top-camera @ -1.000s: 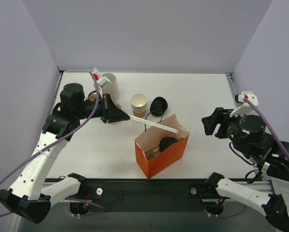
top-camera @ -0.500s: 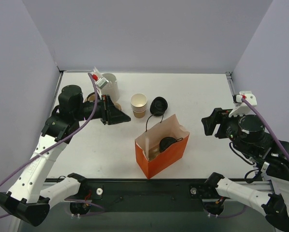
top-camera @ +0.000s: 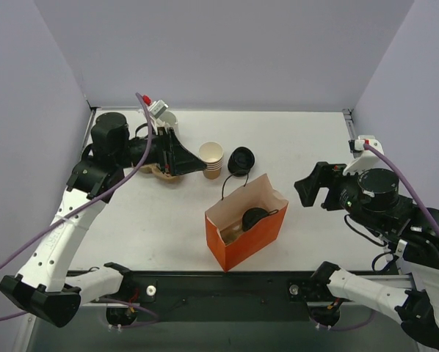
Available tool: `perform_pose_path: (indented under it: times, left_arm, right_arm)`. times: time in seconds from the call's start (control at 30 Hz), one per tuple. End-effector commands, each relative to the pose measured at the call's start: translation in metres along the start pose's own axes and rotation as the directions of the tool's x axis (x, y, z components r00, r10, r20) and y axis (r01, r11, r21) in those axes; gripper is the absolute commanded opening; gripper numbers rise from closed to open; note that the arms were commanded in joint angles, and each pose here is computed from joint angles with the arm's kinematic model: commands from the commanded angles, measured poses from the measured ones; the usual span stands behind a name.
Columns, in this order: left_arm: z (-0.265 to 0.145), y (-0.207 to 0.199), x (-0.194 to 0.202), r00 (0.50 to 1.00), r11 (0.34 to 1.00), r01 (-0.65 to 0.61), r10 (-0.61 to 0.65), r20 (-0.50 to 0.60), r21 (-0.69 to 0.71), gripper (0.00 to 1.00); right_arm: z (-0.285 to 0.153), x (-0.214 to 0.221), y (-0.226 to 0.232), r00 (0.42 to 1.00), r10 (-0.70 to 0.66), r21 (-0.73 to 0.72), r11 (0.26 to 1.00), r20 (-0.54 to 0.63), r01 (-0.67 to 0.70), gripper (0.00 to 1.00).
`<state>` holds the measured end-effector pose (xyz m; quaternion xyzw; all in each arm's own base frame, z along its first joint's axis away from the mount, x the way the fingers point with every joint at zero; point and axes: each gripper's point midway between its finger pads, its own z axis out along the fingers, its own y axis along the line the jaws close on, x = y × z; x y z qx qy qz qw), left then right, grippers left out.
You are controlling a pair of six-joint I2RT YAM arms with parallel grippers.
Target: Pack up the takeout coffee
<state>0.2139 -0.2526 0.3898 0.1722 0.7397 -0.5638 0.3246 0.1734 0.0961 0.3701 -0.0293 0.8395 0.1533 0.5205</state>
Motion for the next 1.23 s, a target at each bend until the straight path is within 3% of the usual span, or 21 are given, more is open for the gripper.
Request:
perform_pose_path:
  times: [0.0,0.07,0.1,0.2,0.5,1.2]
  left_arm:
    - [-0.008,-0.015,-0.034,0.977,0.987,-0.159,0.162,0.138,-0.035,0.97]
    - [-0.011,-0.010,-0.043,0.966,0.984,-0.157,0.171,0.194,-0.083,0.97]
    - [-0.013,-0.012,-0.044,0.956,0.982,-0.171,0.186,0.225,-0.084,0.97]
    - [-0.021,-0.018,-0.050,0.934,0.979,-0.181,0.200,0.295,-0.093,0.97]
    - [-0.036,-0.018,-0.048,0.902,0.957,-0.242,0.283,0.327,-0.162,0.97]
    - [-0.040,-0.015,-0.036,0.905,0.958,-0.239,0.279,0.322,-0.161,0.97]
  right_arm:
    - [-0.005,-0.013,0.015,0.995,0.104,-0.034,0.994,-0.013,-0.104,0.84]
    - [-0.004,-0.020,0.019,0.992,0.123,-0.033,0.992,-0.006,-0.123,0.85]
    - [-0.008,-0.027,0.021,0.991,0.134,-0.045,0.990,0.007,-0.134,1.00]
    - [-0.007,-0.036,0.028,0.993,0.119,-0.064,0.991,0.009,-0.118,1.00]
    - [0.001,-0.037,0.037,0.992,0.128,-0.087,0.988,0.004,-0.127,1.00]
    - [0.003,-0.031,0.027,0.982,0.184,-0.063,0.982,0.048,-0.181,1.00]
